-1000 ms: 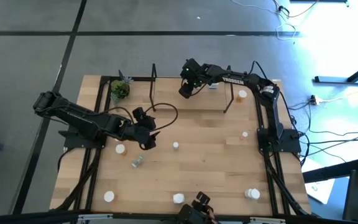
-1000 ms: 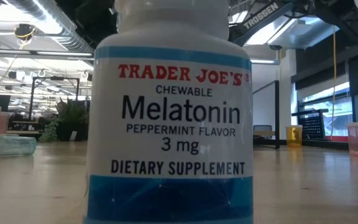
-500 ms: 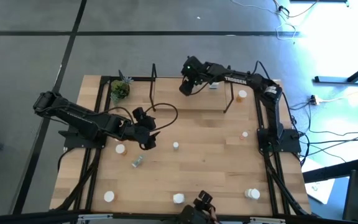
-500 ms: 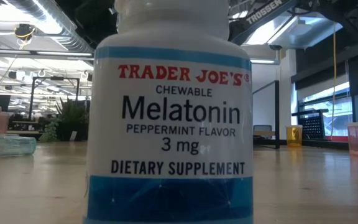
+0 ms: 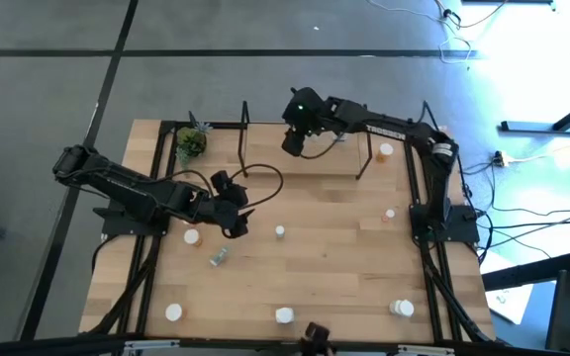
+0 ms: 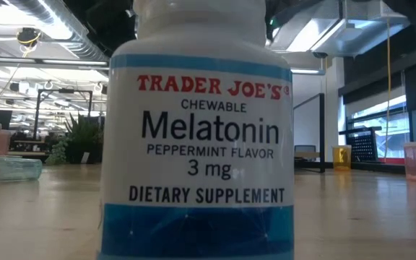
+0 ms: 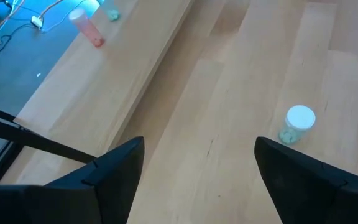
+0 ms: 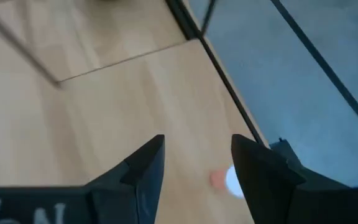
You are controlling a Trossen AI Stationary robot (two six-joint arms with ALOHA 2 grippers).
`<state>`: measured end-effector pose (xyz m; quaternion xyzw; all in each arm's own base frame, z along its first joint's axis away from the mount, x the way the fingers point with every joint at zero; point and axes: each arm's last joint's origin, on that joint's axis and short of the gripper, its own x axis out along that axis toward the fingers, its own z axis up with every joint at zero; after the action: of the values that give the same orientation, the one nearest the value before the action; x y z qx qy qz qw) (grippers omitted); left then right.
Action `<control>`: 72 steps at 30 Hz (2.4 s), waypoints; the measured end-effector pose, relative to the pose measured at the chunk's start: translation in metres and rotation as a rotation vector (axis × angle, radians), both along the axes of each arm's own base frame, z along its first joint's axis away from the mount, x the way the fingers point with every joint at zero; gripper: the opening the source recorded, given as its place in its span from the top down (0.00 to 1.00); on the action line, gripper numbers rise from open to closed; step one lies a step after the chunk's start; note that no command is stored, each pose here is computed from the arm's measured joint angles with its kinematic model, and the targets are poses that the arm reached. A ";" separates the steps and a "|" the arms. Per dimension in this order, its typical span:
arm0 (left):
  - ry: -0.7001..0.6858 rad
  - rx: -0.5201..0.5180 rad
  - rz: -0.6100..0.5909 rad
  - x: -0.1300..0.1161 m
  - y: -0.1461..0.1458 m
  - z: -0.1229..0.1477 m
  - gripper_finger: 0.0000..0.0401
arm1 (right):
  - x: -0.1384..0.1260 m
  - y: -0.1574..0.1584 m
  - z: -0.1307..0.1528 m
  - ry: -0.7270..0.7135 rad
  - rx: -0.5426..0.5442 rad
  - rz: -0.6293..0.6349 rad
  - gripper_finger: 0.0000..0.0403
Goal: Pick and place medicine bottles onto shelf by color
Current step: Put the bottom right orange pill bottle on the shelf
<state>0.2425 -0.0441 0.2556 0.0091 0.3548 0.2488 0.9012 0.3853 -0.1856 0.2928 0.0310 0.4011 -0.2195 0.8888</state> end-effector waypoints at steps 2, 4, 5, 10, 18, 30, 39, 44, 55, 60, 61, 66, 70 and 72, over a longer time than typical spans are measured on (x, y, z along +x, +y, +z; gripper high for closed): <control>0.003 -0.006 0.008 -0.001 0.000 0.000 0.25 | -0.003 0.014 0.013 -0.004 -0.021 0.038 0.53; 0.005 -0.013 0.000 -0.001 -0.001 -0.001 0.24 | -0.007 0.031 0.026 0.016 -0.050 0.105 0.53; 0.006 -0.014 -0.004 -0.001 -0.002 -0.001 0.24 | -0.009 0.042 0.031 0.031 -0.067 0.150 0.53; 0.006 -0.021 -0.025 -0.002 -0.008 -0.001 0.25 | -0.016 0.098 0.048 0.090 -0.095 0.380 0.53; -0.003 -0.062 -0.048 -0.005 -0.017 -0.001 0.25 | -0.023 0.181 0.049 0.176 -0.031 0.692 0.53; 0.014 -0.117 -0.101 -0.015 -0.039 -0.004 0.25 | -0.048 0.256 0.052 0.209 0.085 0.746 0.53; 0.009 -0.133 -0.148 -0.020 -0.054 -0.004 0.25 | -0.051 0.300 0.020 0.168 0.121 0.805 0.53; 0.010 -0.136 -0.184 -0.024 -0.062 -0.004 0.24 | -0.057 0.323 0.017 0.138 0.131 0.850 0.53; 0.060 -0.196 -0.248 -0.047 -0.075 0.025 0.24 | -0.063 0.340 0.018 0.116 0.113 0.783 0.53; 0.113 -0.244 -0.189 -0.064 -0.069 0.048 0.25 | -0.062 0.342 0.019 0.094 0.116 0.778 0.53; 0.138 -0.252 -0.177 -0.067 -0.068 0.048 0.25 | -0.062 0.342 0.019 0.094 0.116 0.778 0.53; 0.301 -0.356 -0.089 -0.085 -0.059 0.047 0.24 | -0.062 0.341 0.020 0.085 0.077 0.746 0.53; 0.444 -0.375 -0.063 -0.095 -0.055 0.043 0.25 | -0.060 0.339 0.021 0.069 0.024 0.711 0.53; 0.506 -0.368 -0.094 -0.099 -0.054 0.043 0.25 | -0.059 0.338 0.021 0.065 -0.007 0.707 0.53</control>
<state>0.1437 -0.0985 0.2982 -0.0758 0.6061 0.1283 0.7813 0.3262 0.1523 0.3140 -0.1198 0.4143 0.0995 0.8967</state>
